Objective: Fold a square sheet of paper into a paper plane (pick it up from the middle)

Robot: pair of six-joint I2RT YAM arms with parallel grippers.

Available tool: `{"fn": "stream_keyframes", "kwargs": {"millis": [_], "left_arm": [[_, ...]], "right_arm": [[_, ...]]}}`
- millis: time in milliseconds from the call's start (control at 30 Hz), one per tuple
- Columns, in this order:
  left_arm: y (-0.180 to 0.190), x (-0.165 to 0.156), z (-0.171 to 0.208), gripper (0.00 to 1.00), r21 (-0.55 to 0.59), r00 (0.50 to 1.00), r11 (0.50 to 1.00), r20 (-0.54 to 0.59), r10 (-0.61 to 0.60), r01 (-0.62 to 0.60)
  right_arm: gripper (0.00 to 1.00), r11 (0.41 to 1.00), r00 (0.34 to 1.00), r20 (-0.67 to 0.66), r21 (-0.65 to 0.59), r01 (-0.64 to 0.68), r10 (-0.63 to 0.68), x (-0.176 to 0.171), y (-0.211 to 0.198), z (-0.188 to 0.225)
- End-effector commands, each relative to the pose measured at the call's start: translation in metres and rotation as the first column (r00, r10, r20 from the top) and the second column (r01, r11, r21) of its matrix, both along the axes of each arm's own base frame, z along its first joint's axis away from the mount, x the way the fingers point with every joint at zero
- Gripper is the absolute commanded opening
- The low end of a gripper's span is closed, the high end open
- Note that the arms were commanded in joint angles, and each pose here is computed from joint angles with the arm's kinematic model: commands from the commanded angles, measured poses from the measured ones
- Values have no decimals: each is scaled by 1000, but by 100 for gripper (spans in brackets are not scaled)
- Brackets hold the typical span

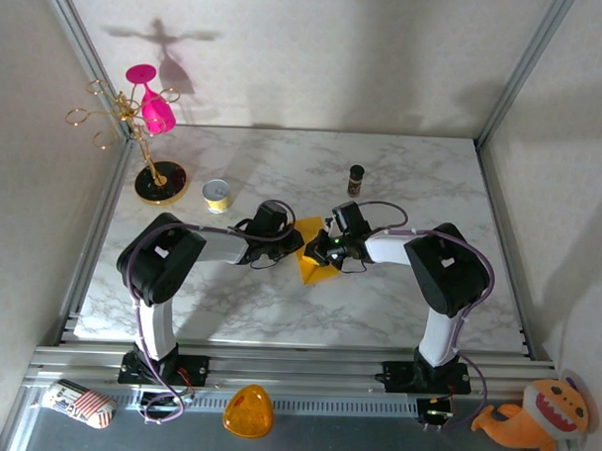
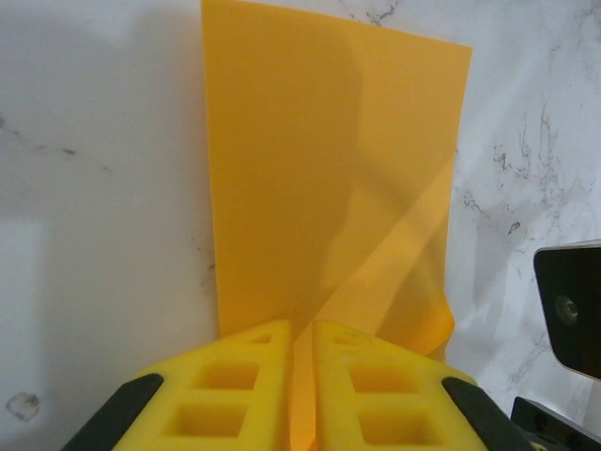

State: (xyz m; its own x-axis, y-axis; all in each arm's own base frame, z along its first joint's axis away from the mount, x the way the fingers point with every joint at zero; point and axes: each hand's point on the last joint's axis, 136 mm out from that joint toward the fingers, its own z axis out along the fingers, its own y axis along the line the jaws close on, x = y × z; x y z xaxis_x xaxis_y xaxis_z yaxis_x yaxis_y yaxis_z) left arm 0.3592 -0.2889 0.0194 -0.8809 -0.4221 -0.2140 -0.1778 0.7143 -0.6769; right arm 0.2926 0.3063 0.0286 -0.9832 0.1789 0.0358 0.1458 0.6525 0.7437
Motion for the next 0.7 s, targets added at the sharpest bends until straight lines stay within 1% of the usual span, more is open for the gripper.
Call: {"fn": "stream_keyframes", "kwargs": {"millis": [0, 667], "left_arm": [[8, -4, -17, 14, 44, 999, 999, -38, 4, -2], [9, -5, -18, 14, 42, 999, 999, -41, 6, -4]], "right_arm": [[1, 1000, 1000, -8, -29, 1, -1, -1, 0, -7], [1, 999, 1000, -27, -44, 2, -3, -5, -2, -16]]}}
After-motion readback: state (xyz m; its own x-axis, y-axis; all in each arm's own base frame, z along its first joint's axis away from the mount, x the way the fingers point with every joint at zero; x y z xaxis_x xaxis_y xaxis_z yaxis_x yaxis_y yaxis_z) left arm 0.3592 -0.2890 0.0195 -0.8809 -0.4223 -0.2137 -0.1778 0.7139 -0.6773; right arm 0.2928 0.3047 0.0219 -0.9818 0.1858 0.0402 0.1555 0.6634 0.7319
